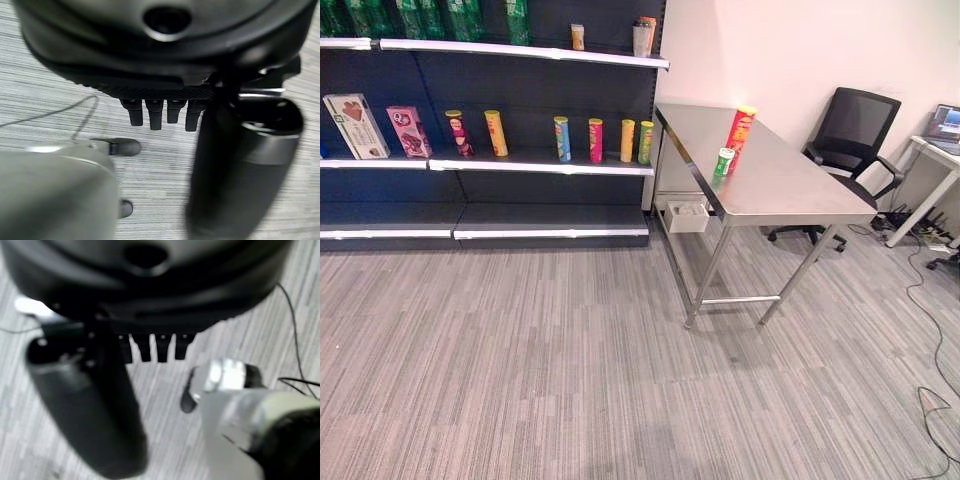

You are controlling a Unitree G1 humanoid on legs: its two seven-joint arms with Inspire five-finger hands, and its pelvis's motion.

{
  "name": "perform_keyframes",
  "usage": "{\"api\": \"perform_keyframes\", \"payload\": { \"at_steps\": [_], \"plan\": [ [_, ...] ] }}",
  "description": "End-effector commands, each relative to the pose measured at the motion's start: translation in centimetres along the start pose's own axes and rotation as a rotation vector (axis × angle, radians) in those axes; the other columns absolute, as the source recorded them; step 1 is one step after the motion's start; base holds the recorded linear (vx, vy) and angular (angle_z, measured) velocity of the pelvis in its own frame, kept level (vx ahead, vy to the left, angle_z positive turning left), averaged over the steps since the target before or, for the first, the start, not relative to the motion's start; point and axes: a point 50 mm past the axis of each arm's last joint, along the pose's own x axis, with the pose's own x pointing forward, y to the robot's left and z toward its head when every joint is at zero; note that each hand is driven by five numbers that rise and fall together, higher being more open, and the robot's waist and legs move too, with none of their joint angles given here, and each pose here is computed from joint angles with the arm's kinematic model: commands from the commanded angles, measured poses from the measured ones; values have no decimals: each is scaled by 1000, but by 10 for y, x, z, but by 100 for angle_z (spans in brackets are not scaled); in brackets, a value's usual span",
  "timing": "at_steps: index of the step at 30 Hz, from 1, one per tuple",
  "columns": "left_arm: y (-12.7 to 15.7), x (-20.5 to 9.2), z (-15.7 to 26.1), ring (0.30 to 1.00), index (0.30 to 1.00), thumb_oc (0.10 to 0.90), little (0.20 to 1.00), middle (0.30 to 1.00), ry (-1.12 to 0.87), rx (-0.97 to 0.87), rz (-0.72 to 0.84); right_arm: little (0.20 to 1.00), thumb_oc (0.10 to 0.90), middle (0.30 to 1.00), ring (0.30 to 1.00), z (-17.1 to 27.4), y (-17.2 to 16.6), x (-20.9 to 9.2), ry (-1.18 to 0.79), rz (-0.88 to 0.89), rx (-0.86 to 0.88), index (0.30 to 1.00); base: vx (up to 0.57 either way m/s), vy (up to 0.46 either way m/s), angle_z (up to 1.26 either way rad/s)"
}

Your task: Put the goods on the table back onto the shelves and tidy them up.

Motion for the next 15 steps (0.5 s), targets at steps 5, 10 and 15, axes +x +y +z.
{"api": "perform_keyframes", "payload": {
  "at_steps": [5, 10, 15],
  "plan": [
    [-17, 2, 11, 900, 900, 800, 900, 900, -29, 91, -64, 900, 800, 900, 900, 15, 19, 0, -39, 33, -28, 900, -5, -7, 1],
    [-23, 3, 10, 900, 900, 800, 900, 900, -17, 184, -95, 900, 800, 900, 900, 19, 25, 0, -49, 55, -191, 900, -1, -1, 1],
    [-26, 3, 17, 900, 900, 800, 900, 900, -43, 265, -92, 900, 800, 900, 900, 19, 29, 0, -59, 65, -340, 900, 0, 0, 0]
  ]
}}
